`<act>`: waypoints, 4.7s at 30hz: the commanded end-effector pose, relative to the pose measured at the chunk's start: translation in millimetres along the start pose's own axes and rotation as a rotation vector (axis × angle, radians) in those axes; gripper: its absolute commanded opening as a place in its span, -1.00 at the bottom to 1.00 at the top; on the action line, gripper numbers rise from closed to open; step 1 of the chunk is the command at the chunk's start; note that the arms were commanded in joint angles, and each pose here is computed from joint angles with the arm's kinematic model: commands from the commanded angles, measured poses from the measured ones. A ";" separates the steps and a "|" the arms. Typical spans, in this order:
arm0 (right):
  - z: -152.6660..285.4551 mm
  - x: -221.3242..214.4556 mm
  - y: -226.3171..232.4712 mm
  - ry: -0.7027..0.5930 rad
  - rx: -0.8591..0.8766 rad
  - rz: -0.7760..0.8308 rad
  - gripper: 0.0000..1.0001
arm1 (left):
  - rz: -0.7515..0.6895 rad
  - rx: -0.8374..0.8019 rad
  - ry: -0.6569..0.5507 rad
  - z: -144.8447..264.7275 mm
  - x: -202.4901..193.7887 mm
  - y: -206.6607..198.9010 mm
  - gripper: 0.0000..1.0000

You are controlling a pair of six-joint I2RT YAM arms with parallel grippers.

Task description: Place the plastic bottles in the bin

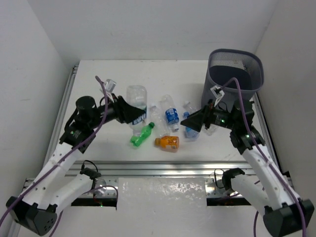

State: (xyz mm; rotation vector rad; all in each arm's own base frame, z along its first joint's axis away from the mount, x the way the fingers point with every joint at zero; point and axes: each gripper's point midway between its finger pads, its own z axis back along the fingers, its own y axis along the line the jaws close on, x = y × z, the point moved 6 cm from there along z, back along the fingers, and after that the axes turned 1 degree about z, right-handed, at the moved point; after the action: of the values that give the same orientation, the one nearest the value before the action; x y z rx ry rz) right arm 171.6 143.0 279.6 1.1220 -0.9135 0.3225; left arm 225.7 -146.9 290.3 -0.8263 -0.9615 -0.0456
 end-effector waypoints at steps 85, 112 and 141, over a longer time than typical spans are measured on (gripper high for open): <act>-97.8 53.3 88.5 0.016 0.416 0.257 0.98 | -0.205 -0.644 0.123 42.7 -22.8 -113.3 -1.00; -117.0 84.6 102.4 -0.039 0.436 0.255 0.30 | -0.229 -0.787 0.165 33.8 -24.7 -122.5 -0.64; 49.6 276.2 -93.4 -0.345 -1.271 0.308 0.98 | -0.234 0.582 0.001 35.0 -29.4 43.0 0.99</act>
State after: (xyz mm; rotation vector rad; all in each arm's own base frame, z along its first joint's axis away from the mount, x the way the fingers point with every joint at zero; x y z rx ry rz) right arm 392.3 -11.8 420.1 -0.2098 -1.3122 -0.2988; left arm 195.3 -124.3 257.7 -0.3279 -0.9357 -0.0484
